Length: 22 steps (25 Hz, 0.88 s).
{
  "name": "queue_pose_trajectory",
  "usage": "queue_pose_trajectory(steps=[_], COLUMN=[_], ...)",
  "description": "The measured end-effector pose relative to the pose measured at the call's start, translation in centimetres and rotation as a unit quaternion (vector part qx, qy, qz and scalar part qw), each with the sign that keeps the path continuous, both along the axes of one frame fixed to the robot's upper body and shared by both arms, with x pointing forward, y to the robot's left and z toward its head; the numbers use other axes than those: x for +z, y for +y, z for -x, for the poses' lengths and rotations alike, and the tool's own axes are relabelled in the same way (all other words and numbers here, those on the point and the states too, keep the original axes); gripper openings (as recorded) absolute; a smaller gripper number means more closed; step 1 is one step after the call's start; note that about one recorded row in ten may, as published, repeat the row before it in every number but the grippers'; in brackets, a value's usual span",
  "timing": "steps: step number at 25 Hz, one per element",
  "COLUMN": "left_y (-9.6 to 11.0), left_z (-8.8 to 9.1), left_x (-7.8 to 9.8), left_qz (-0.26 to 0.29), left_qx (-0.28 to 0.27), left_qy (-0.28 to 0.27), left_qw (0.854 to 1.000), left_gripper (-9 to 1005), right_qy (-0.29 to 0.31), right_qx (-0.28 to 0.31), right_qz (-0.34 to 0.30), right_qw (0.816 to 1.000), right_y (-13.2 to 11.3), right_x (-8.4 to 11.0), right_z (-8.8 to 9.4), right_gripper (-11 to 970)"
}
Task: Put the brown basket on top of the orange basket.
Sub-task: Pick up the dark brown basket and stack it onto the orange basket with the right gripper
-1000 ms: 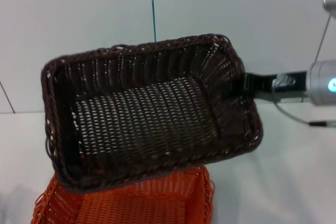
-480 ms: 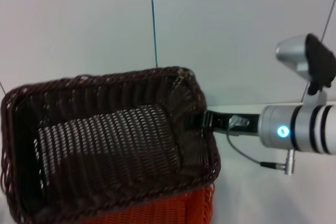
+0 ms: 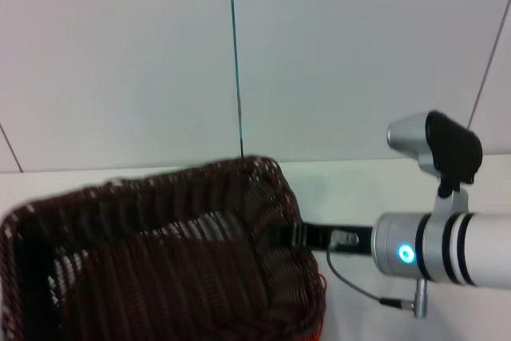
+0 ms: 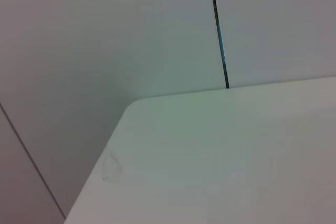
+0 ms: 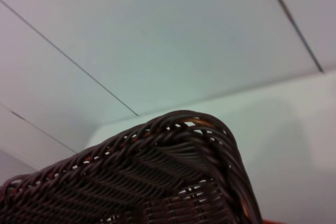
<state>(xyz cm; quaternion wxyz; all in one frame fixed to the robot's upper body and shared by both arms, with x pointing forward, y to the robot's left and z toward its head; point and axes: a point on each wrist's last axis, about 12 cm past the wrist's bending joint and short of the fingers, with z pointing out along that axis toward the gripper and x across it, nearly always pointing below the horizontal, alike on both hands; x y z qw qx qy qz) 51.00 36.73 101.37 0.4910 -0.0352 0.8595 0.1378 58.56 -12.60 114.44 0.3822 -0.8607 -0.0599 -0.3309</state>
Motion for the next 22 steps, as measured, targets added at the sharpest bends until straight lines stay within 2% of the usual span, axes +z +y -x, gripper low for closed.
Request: queue_pose_trajectory(steps=[4, 16, 22], left_y=[0.0, -0.1, -0.1], left_z=[0.0, -0.2, -0.2], left_x=[0.0, 0.2, 0.1], left_qz=[0.000, -0.002, -0.002], left_qx=[0.000, -0.002, -0.004], left_qy=[0.000, -0.003, -0.003], left_qw=[1.000, 1.000, 1.000], left_gripper=[673, 672, 672], right_qy=[0.019, 0.033, 0.029], right_qx=[-0.016, -0.024, -0.016], right_qz=[0.014, 0.059, 0.092], right_qw=[1.000, 0.997, 0.995], right_y=[-0.6, -0.3, -0.5], right_x=[-1.9, -4.6, -4.3], right_z=[0.0, -0.8, -2.1], right_gripper=[131, 131, 129])
